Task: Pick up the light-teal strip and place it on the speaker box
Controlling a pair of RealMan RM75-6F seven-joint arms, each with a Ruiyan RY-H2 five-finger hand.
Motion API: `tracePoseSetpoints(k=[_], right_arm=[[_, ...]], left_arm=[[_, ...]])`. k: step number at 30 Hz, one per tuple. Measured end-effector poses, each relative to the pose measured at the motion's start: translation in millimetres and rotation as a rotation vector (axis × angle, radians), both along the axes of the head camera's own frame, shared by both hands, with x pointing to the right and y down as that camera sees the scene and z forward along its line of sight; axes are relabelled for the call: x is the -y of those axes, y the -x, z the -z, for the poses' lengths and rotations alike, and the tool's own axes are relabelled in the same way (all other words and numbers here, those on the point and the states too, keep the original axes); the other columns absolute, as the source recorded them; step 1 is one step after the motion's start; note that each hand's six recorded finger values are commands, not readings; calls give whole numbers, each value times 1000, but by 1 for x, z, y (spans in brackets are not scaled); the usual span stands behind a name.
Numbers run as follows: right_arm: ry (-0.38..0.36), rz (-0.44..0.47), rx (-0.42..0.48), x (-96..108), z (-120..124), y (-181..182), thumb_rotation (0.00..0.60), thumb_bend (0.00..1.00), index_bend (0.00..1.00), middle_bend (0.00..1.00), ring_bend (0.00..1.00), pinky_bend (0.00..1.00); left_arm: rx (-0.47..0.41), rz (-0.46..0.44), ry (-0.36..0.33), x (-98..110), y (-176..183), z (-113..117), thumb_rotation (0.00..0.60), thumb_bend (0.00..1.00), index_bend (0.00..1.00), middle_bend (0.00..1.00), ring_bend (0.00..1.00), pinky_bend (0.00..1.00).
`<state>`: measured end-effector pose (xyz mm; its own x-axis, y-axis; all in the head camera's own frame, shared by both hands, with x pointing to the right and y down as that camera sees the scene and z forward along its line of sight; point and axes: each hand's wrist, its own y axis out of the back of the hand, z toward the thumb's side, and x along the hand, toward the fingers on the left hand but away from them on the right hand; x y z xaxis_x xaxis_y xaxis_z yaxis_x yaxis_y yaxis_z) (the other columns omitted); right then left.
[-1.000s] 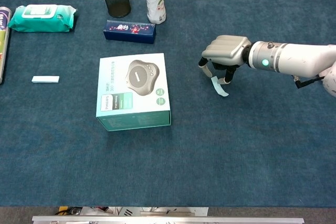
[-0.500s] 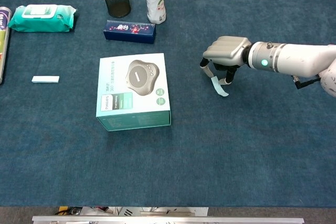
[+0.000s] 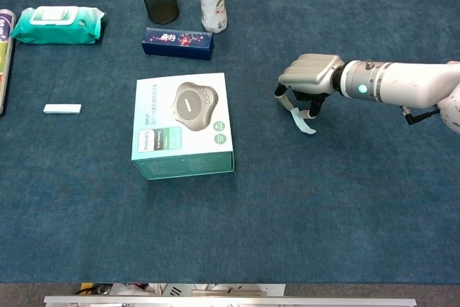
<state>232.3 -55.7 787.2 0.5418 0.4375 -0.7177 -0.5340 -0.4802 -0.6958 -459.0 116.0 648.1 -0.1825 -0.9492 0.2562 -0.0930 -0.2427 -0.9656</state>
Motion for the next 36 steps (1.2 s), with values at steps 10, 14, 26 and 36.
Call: tracePoseSetpoints(k=[10, 14, 26, 36], right_arm=[[3, -17, 18, -3, 3, -4, 600, 331, 614, 1000, 1000, 1000], [11, -28, 24, -4, 4, -6, 600, 345, 642, 1000, 1000, 1000], [77, -134, 116, 1, 27, 0, 600, 350, 685, 1000, 1000, 1000], [118, -272, 332, 18, 75, 26, 600, 352, 691, 1000, 1000, 1000]], left_arm=[[-1, -3, 1, 1, -1, -1, 600, 269, 192, 233, 208, 161], [-2, -6, 0, 1, -1, -1, 600, 269, 192, 233, 208, 161], [-5, -15, -7, 3, -2, 3, 600, 269, 185, 232, 208, 161], [-2, -84, -8, 9, -14, 5, 600, 269, 185, 232, 208, 161]])
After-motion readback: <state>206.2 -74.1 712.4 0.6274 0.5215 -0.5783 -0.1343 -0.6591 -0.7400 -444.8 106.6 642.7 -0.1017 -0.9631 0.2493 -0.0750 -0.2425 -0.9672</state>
